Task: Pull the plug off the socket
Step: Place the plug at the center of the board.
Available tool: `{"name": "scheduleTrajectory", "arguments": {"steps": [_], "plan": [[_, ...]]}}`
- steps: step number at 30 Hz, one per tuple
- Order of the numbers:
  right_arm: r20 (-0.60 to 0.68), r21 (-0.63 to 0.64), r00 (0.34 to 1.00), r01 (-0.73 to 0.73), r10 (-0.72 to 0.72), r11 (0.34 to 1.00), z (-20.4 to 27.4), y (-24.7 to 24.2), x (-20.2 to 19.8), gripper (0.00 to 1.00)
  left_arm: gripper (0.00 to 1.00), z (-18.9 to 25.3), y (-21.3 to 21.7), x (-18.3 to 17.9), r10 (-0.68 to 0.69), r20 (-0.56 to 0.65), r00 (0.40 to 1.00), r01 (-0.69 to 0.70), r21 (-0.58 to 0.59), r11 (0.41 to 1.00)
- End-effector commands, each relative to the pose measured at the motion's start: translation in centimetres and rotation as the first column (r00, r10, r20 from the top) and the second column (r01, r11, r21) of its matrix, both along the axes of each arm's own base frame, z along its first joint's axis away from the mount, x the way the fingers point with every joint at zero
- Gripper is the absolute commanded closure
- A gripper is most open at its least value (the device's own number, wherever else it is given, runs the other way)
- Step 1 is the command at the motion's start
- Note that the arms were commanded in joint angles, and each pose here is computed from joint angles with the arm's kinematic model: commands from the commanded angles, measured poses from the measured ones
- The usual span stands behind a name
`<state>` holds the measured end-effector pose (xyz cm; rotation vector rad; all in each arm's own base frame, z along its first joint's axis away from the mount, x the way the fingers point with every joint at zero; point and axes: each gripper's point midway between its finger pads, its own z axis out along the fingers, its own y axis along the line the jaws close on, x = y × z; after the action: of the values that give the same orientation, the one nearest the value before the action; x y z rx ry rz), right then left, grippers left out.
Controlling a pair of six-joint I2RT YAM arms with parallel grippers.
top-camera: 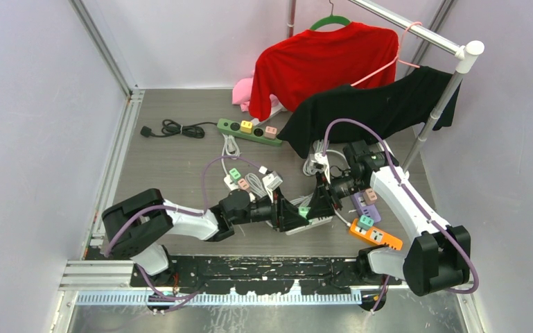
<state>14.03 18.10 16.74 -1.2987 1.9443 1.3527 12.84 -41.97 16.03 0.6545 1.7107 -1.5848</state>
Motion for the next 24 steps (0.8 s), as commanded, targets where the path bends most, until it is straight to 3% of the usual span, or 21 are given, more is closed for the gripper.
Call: {"name": "scheduleTrajectory", "arguments": {"steps": [1, 4, 5, 6, 10, 12, 17, 20, 24], "plan": [[0.055, 0.057, 0.998, -0.016, 0.013, 0.998, 2.0, 0.5, 0.2, 0.92, 0.67, 3.9, -0.5, 0.1, -0.013, 0.05, 0.999, 0.019, -0.116, 0.993], [0.056, 0.058, 0.998, -0.016, 0.013, 0.998, 2.0, 0.5, 0.2, 0.84, 0.95, 3.8, -0.5, -0.2, -0.034, 0.057, 0.998, 0.04, -0.115, 0.993], [0.058, 0.058, 0.998, -0.016, 0.012, 0.998, 2.0, 0.5, 0.2, 0.8, 1.0, 3.8, -0.4, -0.2, -0.04, 0.057, 0.998, 0.046, -0.113, 0.993], [0.058, 0.056, 0.998, -0.015, 0.012, 0.998, 2.0, 0.5, 0.2, 0.73, 1.0, 3.7, -0.4, -0.2, -0.041, 0.056, 0.998, 0.047, -0.111, 0.993], [0.079, 0.041, 0.997, -0.013, 0.01, 0.999, 1.8, 0.3, 0.4, 0.24, 1.0, 3.2, 0.5, 0.1, -0.03, 0.052, 0.998, 0.036, -0.103, 0.994], [0.108, 0.018, 0.994, 0.003, -0.005, 1.0, 1.8, 0.1, 0.8, 0.14, 1.0, 2.8, 1.2, 0.5, -0.015, 0.046, 0.999, 0.019, -0.094, 0.995], [0.196, -0.06, 0.974, 0.125, -0.111, 0.99, 0.7, -0.8, 2.8, 0.09, 1.0, -1.0, 4.5, 3.2, 0.132, -0.097, 0.986, -0.125, 0.075, 0.989], [0.233, -0.085, 0.961, 0.171, -0.148, 0.982, 0.3, -1.3, 3.5, 0.09, 1.0, -3.2, 8.1, 5.7, 0.285, -0.184, 0.941, -0.247, 0.202, 0.948], [0.229, -0.092, 0.962, 0.176, -0.151, 0.98, 0.1, -1.5, 3.5, 0.09, 1.0, -2.5, 13.3, 8.2, 0.442, -0.187, 0.877, -0.397, 0.238, 0.887]]}}
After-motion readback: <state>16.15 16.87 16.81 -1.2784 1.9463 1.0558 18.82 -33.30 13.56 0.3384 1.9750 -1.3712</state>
